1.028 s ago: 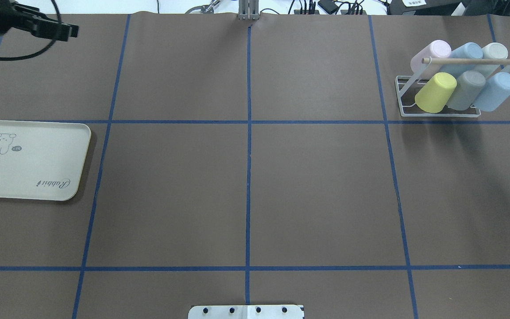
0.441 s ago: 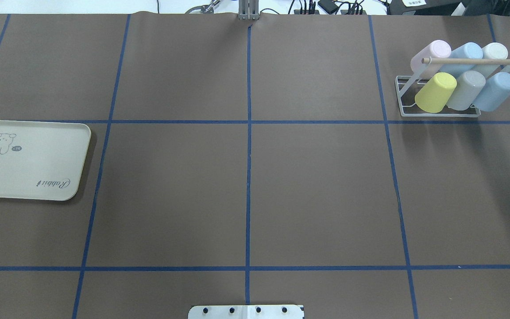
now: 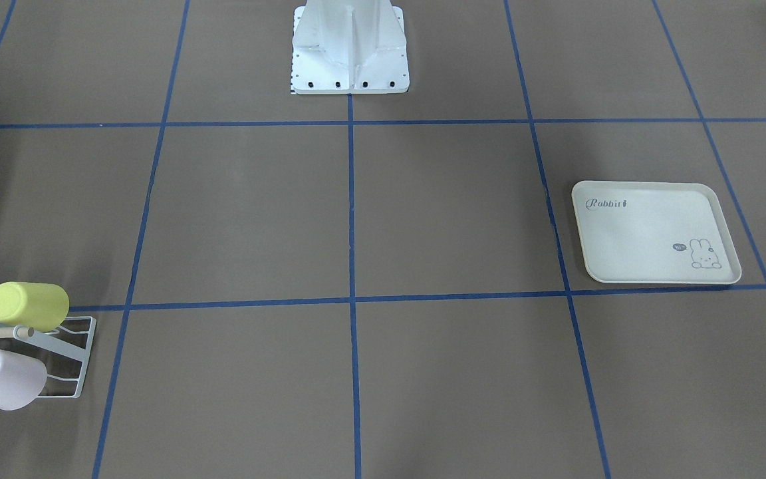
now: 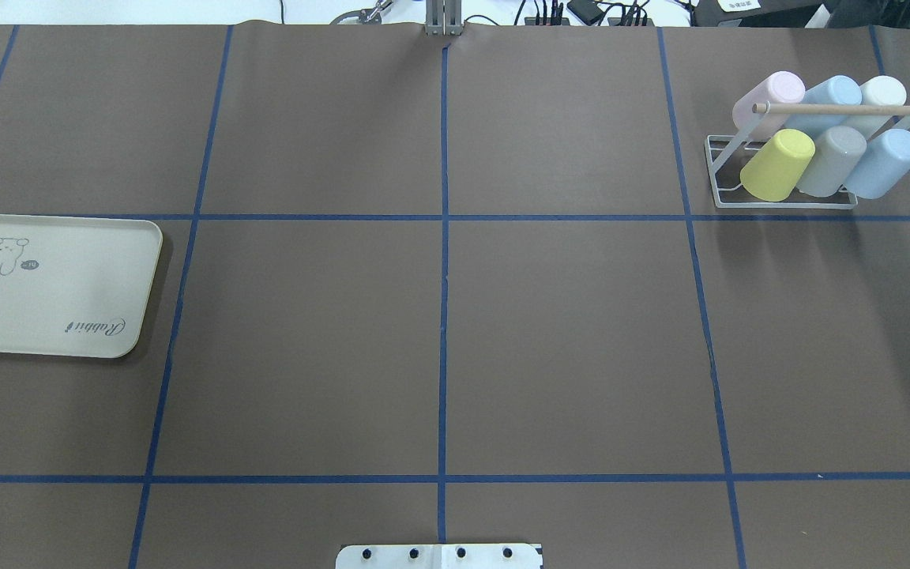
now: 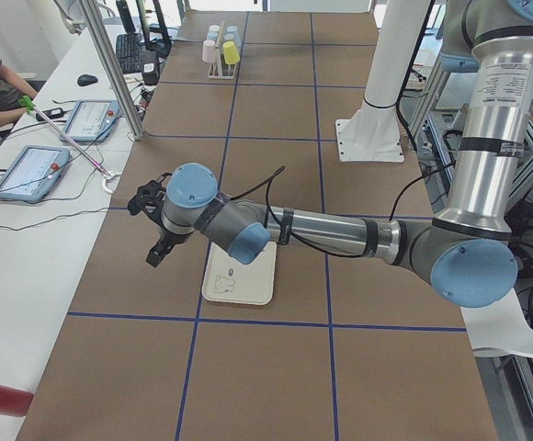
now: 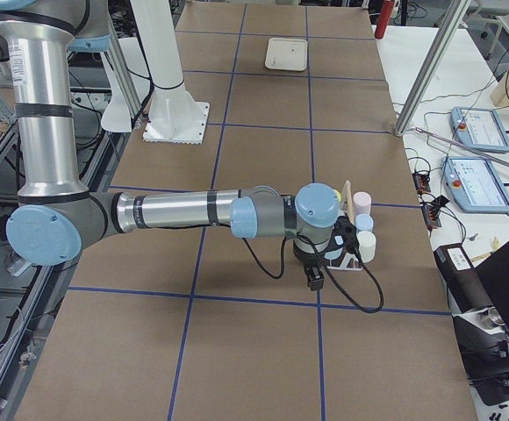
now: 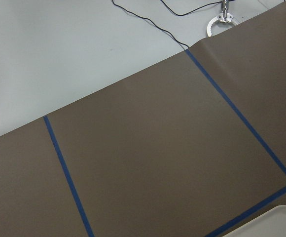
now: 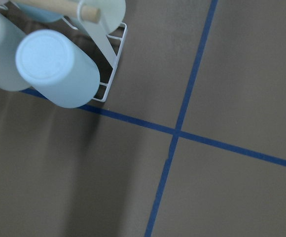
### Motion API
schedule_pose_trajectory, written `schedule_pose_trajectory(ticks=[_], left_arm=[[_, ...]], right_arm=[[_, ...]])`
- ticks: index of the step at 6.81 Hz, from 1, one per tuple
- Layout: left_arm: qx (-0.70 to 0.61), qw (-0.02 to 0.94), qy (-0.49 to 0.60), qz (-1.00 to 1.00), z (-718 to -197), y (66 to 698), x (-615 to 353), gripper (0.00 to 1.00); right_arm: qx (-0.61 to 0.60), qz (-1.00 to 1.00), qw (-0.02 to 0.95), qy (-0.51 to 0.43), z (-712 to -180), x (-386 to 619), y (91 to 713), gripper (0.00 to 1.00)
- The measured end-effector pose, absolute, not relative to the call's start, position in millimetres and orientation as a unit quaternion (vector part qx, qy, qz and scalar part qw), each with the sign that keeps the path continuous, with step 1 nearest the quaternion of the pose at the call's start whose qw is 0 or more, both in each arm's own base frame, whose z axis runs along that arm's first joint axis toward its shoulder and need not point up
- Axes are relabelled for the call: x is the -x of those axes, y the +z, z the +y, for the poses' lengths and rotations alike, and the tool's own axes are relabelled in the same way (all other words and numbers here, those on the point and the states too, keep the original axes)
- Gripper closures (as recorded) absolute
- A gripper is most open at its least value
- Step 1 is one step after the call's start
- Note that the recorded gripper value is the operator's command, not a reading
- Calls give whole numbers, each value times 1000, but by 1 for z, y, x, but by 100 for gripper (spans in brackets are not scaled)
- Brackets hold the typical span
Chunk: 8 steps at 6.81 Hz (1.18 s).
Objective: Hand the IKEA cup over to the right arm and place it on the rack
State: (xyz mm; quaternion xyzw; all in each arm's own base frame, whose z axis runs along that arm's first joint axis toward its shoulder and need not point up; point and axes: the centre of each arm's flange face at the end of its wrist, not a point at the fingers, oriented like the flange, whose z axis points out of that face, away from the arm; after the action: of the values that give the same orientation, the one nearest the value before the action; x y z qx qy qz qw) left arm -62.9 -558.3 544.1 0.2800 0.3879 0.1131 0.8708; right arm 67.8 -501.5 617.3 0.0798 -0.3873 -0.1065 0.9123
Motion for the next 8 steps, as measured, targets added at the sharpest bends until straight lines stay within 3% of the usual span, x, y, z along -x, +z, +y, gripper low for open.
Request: schedule_pose_trajectory(ticks=[4,8], left_arm=[[-251,892,99,361,-548,585,65,0],[-206,919,212,262,-534,634,71,0]], right_arm=[[-42,-380,919,-92,-472,-69,662,0],[-26,-381,922,-61,-499,-74,632,0]])
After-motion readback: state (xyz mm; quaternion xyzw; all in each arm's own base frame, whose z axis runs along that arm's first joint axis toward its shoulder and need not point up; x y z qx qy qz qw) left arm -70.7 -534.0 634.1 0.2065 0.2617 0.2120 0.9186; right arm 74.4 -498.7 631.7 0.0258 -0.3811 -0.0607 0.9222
